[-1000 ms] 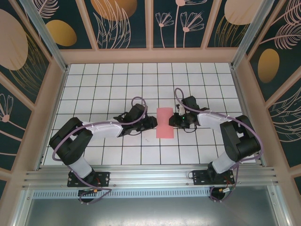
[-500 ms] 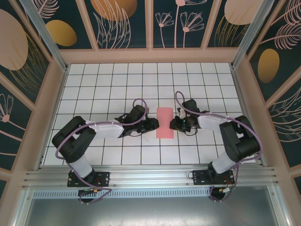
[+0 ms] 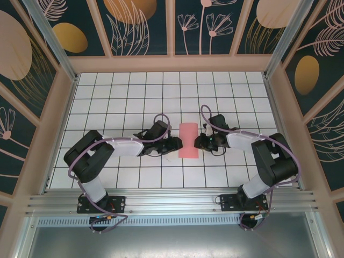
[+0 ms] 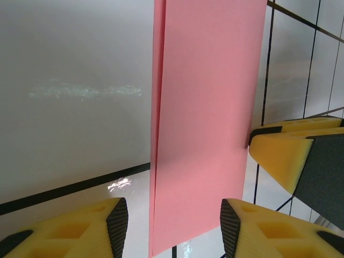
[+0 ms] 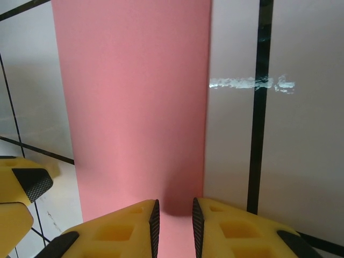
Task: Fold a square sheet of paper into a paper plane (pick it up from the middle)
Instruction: Fold the triangle a second time at the center of the table.
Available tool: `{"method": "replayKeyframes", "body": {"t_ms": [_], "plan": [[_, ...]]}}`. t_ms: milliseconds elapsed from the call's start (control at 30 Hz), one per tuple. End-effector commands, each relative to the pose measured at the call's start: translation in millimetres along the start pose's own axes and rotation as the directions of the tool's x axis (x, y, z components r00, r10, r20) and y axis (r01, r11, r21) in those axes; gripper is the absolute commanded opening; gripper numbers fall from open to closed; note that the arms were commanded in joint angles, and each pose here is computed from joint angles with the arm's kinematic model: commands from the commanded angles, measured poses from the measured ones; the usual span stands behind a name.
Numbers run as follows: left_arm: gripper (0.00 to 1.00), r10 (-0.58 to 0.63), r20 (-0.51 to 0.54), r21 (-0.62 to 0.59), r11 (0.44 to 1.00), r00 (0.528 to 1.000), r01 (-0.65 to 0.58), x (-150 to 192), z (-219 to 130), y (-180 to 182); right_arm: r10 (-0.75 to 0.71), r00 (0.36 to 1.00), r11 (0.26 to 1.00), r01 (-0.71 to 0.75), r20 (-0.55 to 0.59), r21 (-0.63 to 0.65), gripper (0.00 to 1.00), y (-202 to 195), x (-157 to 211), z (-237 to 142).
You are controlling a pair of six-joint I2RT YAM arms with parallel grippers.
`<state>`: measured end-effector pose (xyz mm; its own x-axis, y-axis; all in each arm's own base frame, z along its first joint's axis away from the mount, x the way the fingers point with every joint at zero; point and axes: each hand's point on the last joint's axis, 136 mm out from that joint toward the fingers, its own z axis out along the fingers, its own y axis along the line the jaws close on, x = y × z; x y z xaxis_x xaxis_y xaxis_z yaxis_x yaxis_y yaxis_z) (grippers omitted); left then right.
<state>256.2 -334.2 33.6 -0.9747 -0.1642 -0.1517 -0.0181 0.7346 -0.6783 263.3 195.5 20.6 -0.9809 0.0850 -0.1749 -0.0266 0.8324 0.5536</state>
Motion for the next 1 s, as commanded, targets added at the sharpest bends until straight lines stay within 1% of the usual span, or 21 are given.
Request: {"method": "replayKeyframes", "body": {"t_ms": [0,300,567,800,967], "plan": [[0.51,0.013,-0.049,-0.017,1.000,0.999,-0.014,8,4,0,0.007,1.000,1.000,-0.007,0.019,-0.001,0.26,0,1,-4],[0.48,0.020,-0.092,0.002,1.000,0.996,-0.020,19,10,-5,0.017,1.000,1.000,-0.017,0.018,-0.013,0.25,0,4,-3],[0.46,0.020,-0.098,0.026,1.000,0.995,-0.017,20,13,-11,0.020,1.000,1.000,-0.019,0.020,-0.011,0.25,-1,4,-3],[0.47,0.021,-0.075,0.016,1.000,0.997,-0.019,16,12,-12,0.021,1.000,1.000,-0.021,0.016,-0.007,0.25,-3,6,-2],[0.47,0.018,-0.091,0.028,0.999,0.996,-0.016,17,16,-14,0.021,1.000,1.000,-0.021,0.018,-0.002,0.25,-4,5,-2]]}}
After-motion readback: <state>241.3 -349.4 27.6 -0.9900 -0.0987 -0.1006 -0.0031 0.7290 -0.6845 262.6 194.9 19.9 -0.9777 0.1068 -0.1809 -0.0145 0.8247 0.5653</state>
